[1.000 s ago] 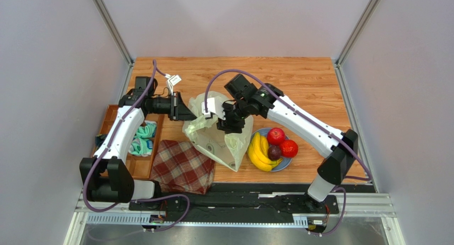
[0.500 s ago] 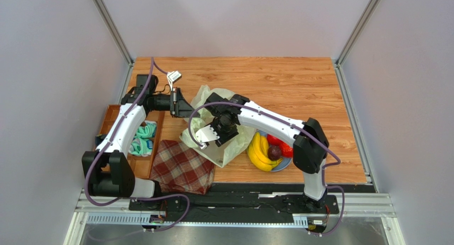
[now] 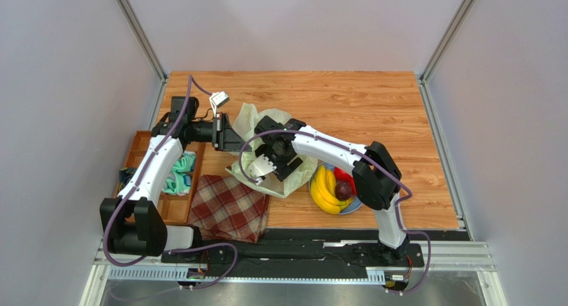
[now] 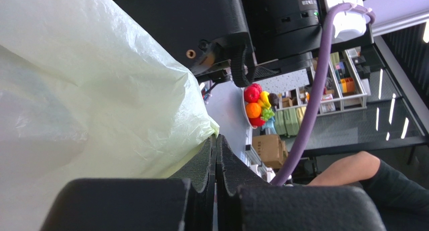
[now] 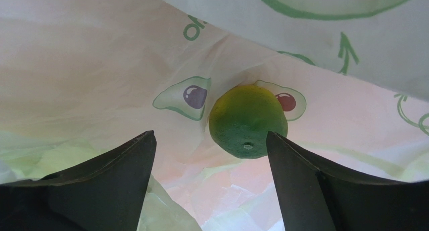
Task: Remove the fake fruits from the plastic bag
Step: Adjust the plastic bag at the center of the board.
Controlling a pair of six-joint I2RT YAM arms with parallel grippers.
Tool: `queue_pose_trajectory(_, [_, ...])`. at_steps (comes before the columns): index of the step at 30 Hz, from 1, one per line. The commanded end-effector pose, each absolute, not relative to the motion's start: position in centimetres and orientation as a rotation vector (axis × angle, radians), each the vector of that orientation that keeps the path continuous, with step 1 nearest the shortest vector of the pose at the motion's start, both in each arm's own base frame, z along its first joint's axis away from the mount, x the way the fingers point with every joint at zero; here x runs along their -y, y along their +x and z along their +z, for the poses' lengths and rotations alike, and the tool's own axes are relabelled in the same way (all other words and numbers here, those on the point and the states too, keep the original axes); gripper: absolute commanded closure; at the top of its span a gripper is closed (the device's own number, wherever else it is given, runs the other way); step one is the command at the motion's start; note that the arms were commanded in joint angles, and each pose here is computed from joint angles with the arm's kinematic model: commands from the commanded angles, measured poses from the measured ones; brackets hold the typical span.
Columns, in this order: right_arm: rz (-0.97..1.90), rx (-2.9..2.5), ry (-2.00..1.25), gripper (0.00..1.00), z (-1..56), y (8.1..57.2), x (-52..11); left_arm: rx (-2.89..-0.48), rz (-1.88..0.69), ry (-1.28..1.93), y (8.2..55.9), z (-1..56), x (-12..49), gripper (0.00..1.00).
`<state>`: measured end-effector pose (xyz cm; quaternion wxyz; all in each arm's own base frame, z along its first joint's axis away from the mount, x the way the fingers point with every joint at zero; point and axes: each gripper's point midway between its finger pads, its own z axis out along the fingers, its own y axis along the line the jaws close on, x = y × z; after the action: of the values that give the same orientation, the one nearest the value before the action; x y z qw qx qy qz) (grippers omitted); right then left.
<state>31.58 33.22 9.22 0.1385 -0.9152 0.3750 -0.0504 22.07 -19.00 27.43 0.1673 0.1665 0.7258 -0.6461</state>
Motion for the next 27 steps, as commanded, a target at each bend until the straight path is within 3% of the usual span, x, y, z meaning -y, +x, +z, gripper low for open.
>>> queue_pose_trajectory(1, [-0.222,-0.967,-2.599,0.13,10.8,33.9,-34.5,-1.968,-1.949,0.59,20.3,29.9,19.6,1.0])
queue_pose_trajectory(14, [-0.08,-0.868,-2.658,0.11,9.1,35.1,-35.7,-1.911,-2.182,0.614,17.5,31.4,19.2,1.0])
queue_pose_trajectory(27, [-0.004,-0.844,-2.758,0.21,6.2,37.6,-35.3,-1.917,-2.314,0.64,15.6,33.1,19.2,1.0])
